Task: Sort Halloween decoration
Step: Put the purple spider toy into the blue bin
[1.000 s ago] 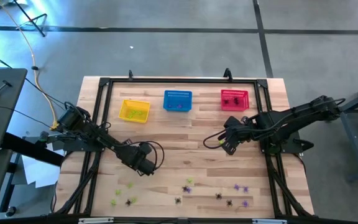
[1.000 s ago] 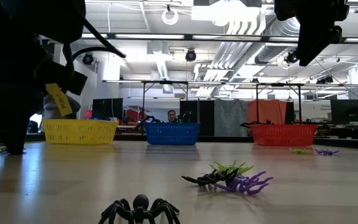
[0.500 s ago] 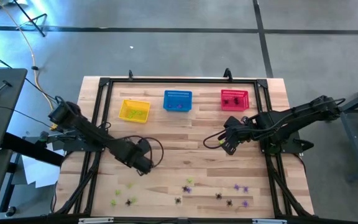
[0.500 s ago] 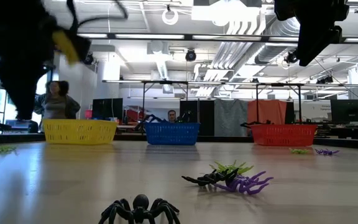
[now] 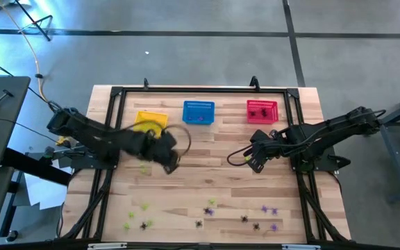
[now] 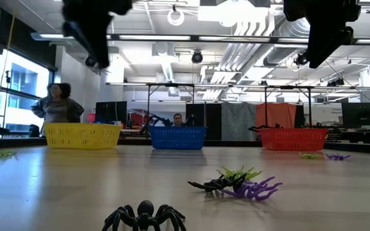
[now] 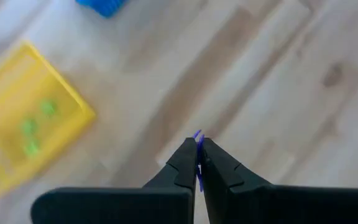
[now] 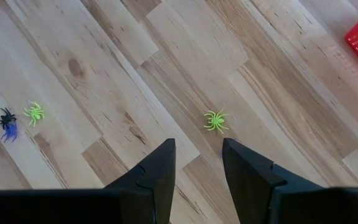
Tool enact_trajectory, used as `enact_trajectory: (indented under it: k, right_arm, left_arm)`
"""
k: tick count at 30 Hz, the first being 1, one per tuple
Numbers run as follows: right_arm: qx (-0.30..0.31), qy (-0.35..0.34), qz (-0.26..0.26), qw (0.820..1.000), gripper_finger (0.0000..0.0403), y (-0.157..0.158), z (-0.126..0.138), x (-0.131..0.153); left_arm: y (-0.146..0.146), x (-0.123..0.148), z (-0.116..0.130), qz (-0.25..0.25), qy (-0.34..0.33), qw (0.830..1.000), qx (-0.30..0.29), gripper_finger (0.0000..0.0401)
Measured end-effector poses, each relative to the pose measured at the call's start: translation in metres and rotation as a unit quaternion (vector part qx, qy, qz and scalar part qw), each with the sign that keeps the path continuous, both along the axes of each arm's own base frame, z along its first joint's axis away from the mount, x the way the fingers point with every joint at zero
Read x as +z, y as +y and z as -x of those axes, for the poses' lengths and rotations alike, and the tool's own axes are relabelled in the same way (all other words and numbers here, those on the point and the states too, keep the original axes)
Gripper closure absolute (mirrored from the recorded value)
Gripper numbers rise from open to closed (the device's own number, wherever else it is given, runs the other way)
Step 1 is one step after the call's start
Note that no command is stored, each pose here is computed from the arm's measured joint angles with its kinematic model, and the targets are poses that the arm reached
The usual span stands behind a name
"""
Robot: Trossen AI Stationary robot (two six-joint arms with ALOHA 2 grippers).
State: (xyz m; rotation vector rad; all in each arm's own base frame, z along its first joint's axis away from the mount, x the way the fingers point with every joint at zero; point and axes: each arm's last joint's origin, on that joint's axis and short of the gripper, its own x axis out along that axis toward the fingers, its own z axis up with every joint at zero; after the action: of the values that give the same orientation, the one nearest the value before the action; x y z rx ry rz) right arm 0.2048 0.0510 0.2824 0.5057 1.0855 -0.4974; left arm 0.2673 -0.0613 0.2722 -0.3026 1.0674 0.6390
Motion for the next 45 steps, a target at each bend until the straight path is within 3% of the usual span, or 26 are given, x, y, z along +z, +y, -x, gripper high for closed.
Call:
enact_trajectory:
  k: [13,22,30,36,45]
  right_arm:
    - [0.000,0.000,0.000,1.000,0.0273,0.000,0.000,0.000]
    - [0.000,0.000,0.000,1.000,0.0273,0.000,0.000,0.000]
    - [0.000,0.000,0.000,1.000,0.0273,0.000,0.000,0.000]
    - [0.000,0.000,0.000,1.000,0.0273,0.000,0.000,0.000]
    - [0.000,0.000,0.000,1.000,0.0273,0.000,0.000,0.000]
  left_arm:
    - [0.130,0.008,-0.038,-0.010,-0.106,0.994,0.007,0.0400]
    - [0.190,-0.028,-0.060,-0.022,-0.110,0.994,0.014,0.0400]
    - [0.219,-0.071,-0.075,0.016,-0.104,0.994,0.018,0.0400]
    - [0.224,-0.085,-0.080,0.022,-0.101,0.994,0.023,0.0396]
    - [0.225,-0.086,-0.080,0.026,-0.107,0.993,0.034,0.0330]
